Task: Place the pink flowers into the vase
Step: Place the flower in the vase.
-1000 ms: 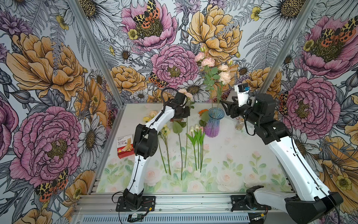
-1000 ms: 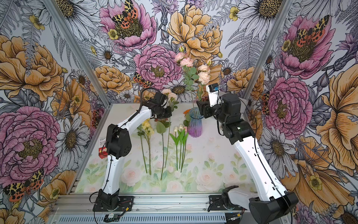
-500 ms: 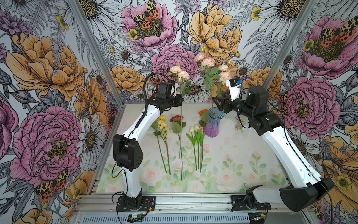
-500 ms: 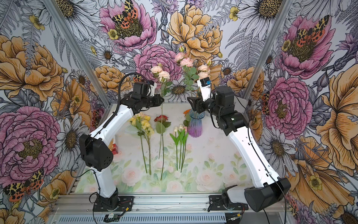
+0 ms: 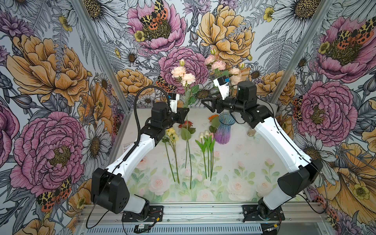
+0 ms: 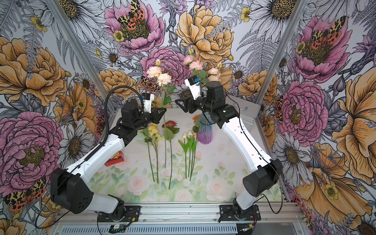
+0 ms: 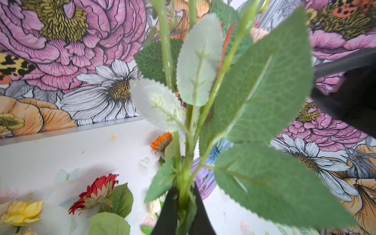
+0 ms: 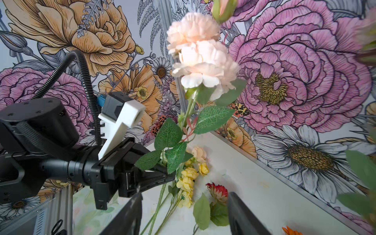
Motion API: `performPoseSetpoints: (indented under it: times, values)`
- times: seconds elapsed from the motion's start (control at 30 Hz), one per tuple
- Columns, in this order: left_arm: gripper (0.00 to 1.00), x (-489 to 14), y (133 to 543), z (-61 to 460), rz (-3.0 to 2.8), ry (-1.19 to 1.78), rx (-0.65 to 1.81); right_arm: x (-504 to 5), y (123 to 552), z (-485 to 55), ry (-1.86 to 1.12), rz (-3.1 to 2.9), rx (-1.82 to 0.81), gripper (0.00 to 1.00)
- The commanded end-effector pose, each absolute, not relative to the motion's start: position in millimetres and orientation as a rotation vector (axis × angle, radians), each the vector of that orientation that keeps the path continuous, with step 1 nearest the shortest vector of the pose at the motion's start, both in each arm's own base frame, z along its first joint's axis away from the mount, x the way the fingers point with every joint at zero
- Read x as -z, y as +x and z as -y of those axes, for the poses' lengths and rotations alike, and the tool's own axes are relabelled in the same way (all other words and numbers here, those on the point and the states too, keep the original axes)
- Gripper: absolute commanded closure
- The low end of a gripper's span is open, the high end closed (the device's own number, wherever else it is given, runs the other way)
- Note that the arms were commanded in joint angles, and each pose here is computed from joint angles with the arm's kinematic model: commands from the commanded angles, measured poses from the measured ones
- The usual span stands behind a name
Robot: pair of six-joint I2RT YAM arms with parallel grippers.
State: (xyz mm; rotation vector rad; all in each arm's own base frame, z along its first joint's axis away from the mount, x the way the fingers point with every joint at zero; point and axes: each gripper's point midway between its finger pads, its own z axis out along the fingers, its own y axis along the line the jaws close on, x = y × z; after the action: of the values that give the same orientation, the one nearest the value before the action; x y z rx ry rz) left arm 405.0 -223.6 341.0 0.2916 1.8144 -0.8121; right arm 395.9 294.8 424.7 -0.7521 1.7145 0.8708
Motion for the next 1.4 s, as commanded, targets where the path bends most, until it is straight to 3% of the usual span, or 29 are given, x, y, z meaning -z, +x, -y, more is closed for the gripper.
performPoseSetpoints:
  times: [0.0,0.5,1.0,1.2,1.37]
  values:
    - [1.0,-377,396,212,-1.666,0.288,0.797,-443,386,-317,-0.813,-1.637,-0.976,0.33]
    - [1.0,-377,369,200,-1.642,0.266,0.79,-441,376,-374,-0.939,-1.565,-1.146,0.33]
    - [1.0,-384,355,206,-1.607,0.297,0.831,-436,378,-396,-0.953,-1.561,-1.177,0.34]
    - [1.0,-385,350,208,-1.597,0.305,0.842,-435,379,-402,-0.954,-1.562,-1.191,0.37]
    - [1.0,-391,346,208,-1.582,0.319,0.85,-435,380,-406,-0.959,-1.561,-1.22,0.47]
